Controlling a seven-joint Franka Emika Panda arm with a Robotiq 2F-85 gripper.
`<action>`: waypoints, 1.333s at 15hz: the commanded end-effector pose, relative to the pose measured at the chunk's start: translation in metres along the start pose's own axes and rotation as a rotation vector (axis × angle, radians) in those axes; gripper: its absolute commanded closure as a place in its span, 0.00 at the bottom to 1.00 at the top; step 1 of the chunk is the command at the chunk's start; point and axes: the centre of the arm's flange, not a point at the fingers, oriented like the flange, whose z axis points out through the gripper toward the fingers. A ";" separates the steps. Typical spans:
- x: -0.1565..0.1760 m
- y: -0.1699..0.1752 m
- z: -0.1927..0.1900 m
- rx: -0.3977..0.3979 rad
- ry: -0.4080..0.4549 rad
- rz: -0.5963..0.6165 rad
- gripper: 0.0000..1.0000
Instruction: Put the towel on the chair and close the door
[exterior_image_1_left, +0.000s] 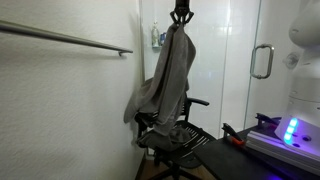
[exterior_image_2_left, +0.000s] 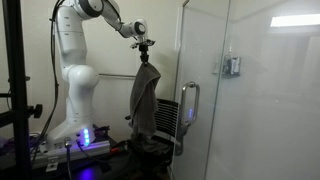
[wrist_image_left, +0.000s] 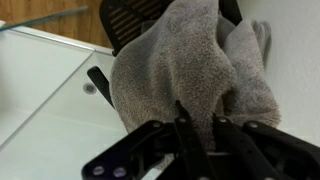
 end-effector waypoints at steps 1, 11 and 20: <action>-0.019 0.003 0.027 -0.180 -0.088 -0.057 0.96; 0.028 0.016 0.156 -0.124 0.081 0.198 0.96; 0.036 -0.021 0.161 0.046 0.227 0.209 0.45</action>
